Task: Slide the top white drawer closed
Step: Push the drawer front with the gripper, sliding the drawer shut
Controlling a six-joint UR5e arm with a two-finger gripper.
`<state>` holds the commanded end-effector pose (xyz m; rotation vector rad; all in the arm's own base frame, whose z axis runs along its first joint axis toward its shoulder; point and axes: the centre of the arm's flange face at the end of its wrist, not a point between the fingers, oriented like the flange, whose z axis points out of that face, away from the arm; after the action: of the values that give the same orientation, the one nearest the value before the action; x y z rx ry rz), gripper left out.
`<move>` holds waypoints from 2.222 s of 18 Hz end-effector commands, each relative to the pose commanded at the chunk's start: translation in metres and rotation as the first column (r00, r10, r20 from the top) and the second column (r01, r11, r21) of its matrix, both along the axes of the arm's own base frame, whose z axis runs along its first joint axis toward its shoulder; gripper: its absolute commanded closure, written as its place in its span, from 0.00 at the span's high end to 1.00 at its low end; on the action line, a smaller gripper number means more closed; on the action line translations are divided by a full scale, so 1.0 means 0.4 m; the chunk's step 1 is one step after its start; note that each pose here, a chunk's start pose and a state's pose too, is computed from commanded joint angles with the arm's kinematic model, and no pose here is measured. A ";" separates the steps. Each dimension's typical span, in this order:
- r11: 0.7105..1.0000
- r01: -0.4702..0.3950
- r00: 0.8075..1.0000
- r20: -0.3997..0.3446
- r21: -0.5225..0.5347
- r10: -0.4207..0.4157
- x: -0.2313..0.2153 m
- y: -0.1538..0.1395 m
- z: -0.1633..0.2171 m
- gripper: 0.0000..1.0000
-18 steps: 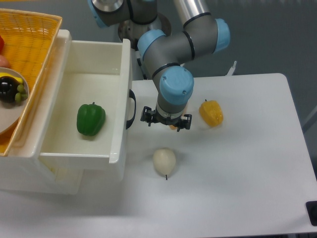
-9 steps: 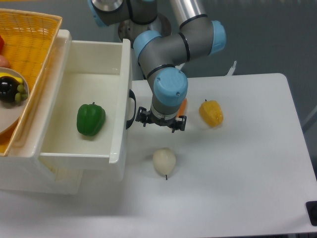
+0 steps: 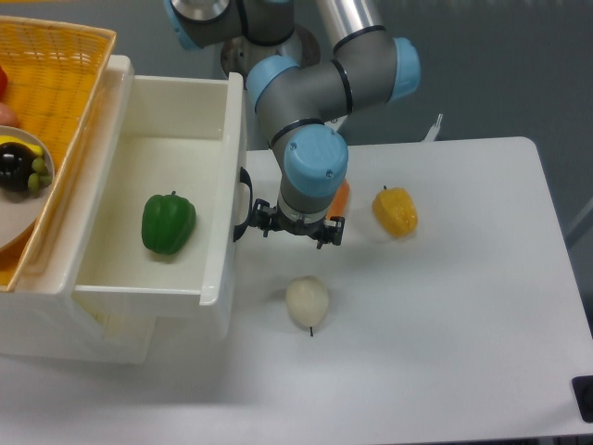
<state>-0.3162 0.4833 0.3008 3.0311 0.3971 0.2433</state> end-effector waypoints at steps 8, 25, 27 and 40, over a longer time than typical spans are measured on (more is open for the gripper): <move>1.000 0.016 1.000 0.001 0.003 -0.016 0.023 0.015 0.002 1.00; 0.999 -0.017 1.000 0.010 0.028 0.017 0.061 0.049 0.023 1.00; 1.000 -0.014 1.000 0.012 0.024 0.013 0.069 0.051 0.019 1.00; 1.000 0.014 1.000 0.027 0.008 -0.014 0.124 0.054 0.041 1.00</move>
<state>-0.2664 0.5048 0.3172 3.0332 0.3740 0.2847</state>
